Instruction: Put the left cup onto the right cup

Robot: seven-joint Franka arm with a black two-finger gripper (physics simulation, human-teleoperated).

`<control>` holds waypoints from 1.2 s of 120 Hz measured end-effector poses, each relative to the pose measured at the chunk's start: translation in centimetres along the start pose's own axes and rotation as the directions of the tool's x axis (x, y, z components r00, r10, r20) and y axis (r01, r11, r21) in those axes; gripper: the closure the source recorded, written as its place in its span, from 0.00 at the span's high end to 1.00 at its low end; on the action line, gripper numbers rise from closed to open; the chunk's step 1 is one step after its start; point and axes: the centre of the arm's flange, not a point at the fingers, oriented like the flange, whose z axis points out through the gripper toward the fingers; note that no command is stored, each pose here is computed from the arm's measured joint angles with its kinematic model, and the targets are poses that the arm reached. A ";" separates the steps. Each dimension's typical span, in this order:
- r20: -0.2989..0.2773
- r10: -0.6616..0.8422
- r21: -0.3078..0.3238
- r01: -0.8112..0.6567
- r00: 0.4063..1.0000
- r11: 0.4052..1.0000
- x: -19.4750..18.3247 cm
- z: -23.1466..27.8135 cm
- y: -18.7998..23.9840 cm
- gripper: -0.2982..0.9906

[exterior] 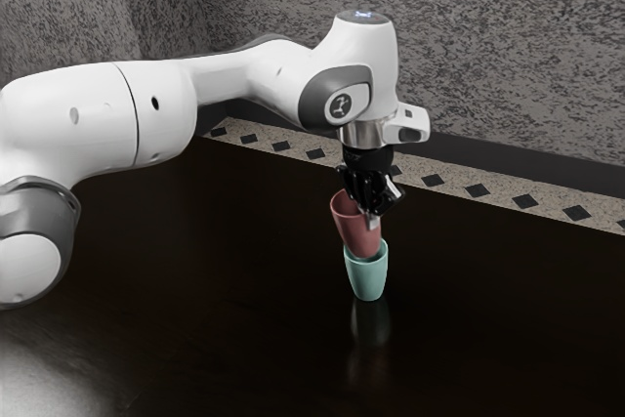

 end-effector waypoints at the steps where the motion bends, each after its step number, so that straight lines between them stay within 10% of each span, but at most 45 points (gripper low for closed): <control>1: 0.000 0.000 0.000 0.000 1.000 1.000 0.0 0.0 0.0 0.16; 144: -0.007 -0.008 -0.002 0.008 1.000 1.000 0.6 -0.1 -0.8 0.16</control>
